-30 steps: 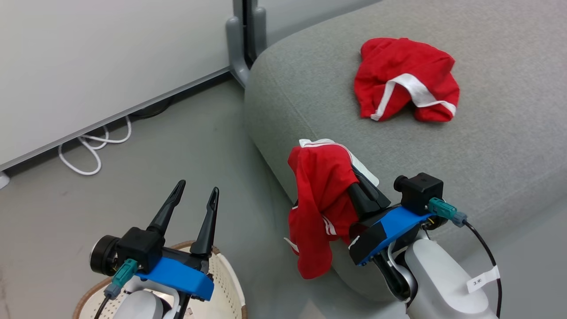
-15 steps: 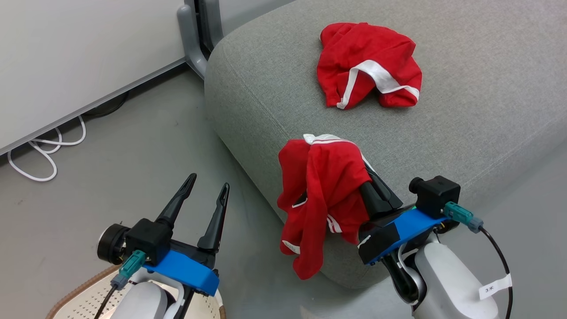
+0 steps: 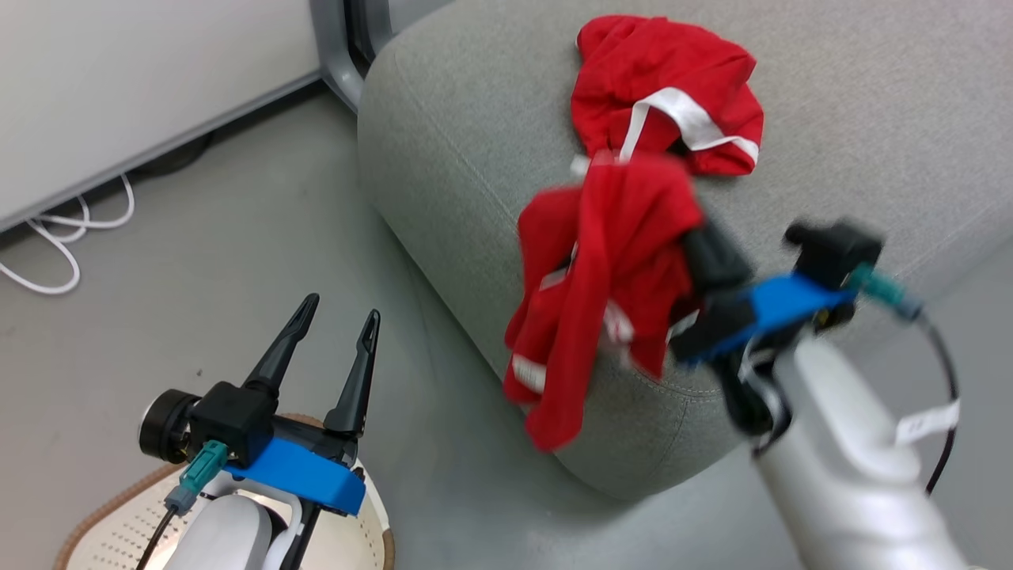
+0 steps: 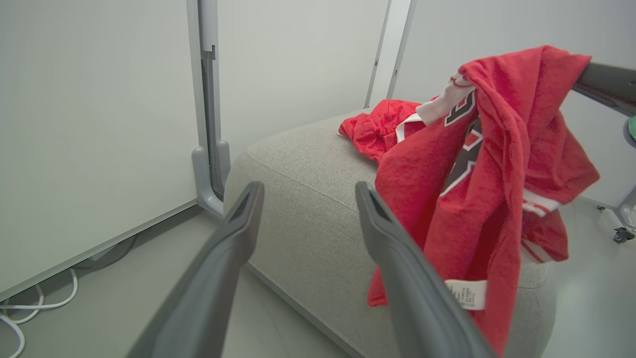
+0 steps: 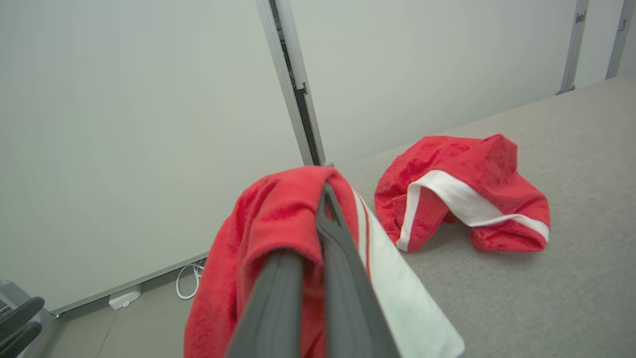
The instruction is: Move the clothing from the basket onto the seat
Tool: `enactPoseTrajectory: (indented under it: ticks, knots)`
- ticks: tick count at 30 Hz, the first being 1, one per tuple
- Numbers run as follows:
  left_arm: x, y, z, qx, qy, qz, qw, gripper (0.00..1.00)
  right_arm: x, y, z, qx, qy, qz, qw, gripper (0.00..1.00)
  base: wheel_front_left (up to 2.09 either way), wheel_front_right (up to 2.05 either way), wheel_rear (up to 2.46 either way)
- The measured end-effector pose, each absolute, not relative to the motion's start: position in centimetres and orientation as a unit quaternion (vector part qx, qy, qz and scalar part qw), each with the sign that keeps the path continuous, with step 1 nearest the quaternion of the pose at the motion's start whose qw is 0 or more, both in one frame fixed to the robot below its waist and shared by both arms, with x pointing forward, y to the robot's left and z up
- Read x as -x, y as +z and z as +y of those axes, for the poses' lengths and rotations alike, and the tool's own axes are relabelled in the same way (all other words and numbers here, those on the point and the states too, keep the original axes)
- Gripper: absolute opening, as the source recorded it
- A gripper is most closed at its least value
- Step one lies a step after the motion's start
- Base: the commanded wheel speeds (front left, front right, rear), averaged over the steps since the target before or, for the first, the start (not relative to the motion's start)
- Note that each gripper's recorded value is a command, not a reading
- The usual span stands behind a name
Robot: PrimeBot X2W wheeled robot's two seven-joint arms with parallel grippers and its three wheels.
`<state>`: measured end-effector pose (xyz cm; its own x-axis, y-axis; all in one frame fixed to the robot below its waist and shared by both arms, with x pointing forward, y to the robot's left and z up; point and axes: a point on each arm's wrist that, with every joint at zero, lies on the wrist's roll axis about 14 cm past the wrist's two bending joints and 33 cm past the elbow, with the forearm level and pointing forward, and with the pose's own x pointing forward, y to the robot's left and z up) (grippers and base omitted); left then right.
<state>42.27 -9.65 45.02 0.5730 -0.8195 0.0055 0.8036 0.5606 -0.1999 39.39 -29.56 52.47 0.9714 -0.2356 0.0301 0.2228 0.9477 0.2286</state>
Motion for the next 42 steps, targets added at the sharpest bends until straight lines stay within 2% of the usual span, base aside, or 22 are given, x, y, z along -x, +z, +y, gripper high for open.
enactPoseTrajectory:
  ticks: [6,11,17,21,26,32,37,38,39,40,41,42]
  knots:
    - [-43.8,43.4,-9.5,0.093,-0.462,0.045,0.881,1.0,-44.5,57.7,-35.2,-0.089,-0.169,-0.083,0.978,0.0,0.0,0.0,0.0]
    - [-45.9,42.1,-9.1,0.098,-0.464,0.042,0.88,1.0,-49.2,62.2,-39.0,-0.033,-0.196,-0.126,0.972,0.0,0.0,0.0,0.0]
    - [-48.5,39.3,-7.5,0.101,-0.452,0.049,0.885,1.0,-52.9,63.6,-43.7,0.025,-0.247,-0.142,0.958,0.0,0.0,0.0,0.0]
    - [-49.6,37.7,-6.5,0.107,-0.441,0.052,0.889,1.0,-55.0,60.4,-45.1,0.045,-0.268,-0.113,0.956,0.0,0.0,0.0,0.0]
    - [-50.1,35.4,-5.1,0.111,-0.426,0.065,0.896,1.0,-56.7,52.7,-45.5,0.05,-0.279,-0.032,0.958,0.0,0.0,0.0,0.0]
    - [-49.7,33.4,-3.6,0.109,-0.411,0.086,0.901,1.0,-56.1,44.2,-45.2,0.018,-0.296,0.054,0.953,0.0,0.0,0.0,0.0]
    - [-49.8,33.3,-3.3,0.107,-0.407,0.086,0.903,1.0,-55.8,42.3,-44.5,0.02,-0.291,0.082,0.953,0.0,0.0,0.0,0.0]
    - [-49.8,33.4,-3.3,0.107,-0.406,0.086,0.903,1.0,-55.8,42.4,-44.5,0.021,-0.291,0.081,0.953,0.07,0.0,0.0,0.0]
    - [-49.8,33.6,-3.4,0.109,-0.406,0.085,0.904,1.0,-55.8,42.6,-44.4,0.022,-0.29,0.08,0.953,0.32,0.0,0.0,0.0]
    - [-49.8,33.7,-3.4,0.109,-0.405,0.083,0.904,1.0,-55.9,42.8,-44.3,0.025,-0.288,0.08,0.954,0.76,0.0,0.0,0.0]
    - [-49.8,33.9,-3.4,0.109,-0.405,0.082,0.904,1.0,-55.9,43.0,-44.2,0.025,-0.287,0.078,0.955,1.0,0.0,0.0,0.0]
    - [-49.8,34.1,-3.4,0.109,-0.405,0.081,0.904,1.0,-56.0,43.2,-44.1,0.026,-0.285,0.077,0.955,1.0,0.0,0.0,0.0]
